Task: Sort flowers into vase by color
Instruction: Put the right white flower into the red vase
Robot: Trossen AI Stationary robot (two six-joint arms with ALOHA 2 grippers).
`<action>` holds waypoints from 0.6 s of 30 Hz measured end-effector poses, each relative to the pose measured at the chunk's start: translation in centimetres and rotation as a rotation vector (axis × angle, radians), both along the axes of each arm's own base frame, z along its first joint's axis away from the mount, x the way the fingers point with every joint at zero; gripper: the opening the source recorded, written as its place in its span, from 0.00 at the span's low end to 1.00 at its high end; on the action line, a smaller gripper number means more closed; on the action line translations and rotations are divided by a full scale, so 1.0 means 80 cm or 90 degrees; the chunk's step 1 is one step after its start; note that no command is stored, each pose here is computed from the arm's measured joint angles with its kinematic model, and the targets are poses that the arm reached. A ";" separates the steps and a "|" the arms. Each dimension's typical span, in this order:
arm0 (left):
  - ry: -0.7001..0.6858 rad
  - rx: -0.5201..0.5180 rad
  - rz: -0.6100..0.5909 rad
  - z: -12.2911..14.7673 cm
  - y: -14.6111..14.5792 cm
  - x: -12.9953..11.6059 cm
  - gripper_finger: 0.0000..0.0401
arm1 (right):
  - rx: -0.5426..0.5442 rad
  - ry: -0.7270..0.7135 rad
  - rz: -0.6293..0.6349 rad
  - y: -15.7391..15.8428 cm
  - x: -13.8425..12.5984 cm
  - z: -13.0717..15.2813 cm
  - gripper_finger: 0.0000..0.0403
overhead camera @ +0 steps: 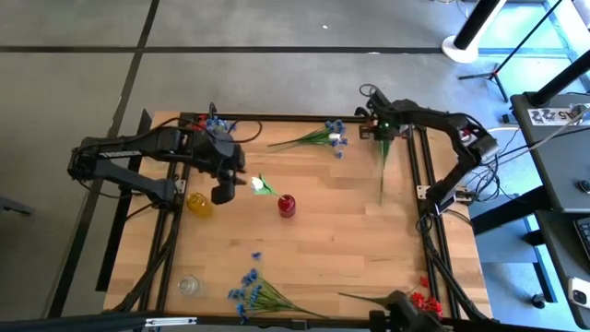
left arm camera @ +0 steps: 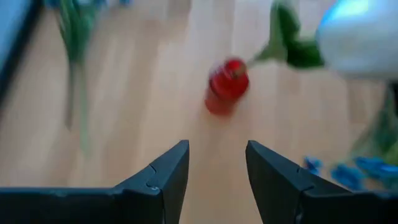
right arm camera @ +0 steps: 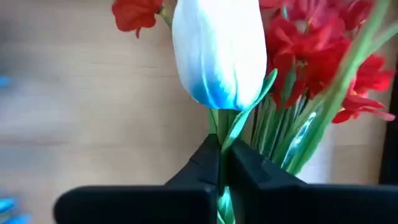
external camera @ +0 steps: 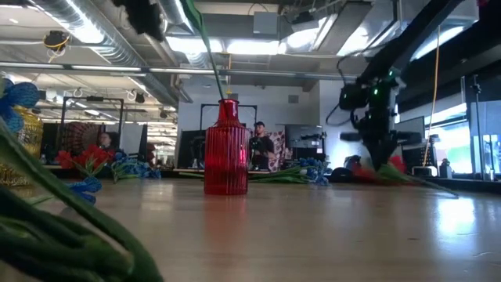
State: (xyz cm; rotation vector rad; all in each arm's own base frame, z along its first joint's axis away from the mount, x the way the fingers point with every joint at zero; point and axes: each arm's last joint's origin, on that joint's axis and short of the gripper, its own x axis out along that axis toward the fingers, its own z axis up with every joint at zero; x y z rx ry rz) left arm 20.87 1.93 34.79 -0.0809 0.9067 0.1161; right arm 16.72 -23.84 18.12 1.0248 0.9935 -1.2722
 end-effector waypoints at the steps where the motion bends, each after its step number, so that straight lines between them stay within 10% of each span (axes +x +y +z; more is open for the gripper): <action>1: -0.016 0.019 -0.007 0.002 0.001 0.002 0.39 | -0.010 -0.016 0.006 0.004 0.001 0.010 0.07; 18: -0.060 0.121 0.028 0.010 0.007 0.010 0.39 | -0.268 -0.403 0.310 0.106 0.084 0.140 0.04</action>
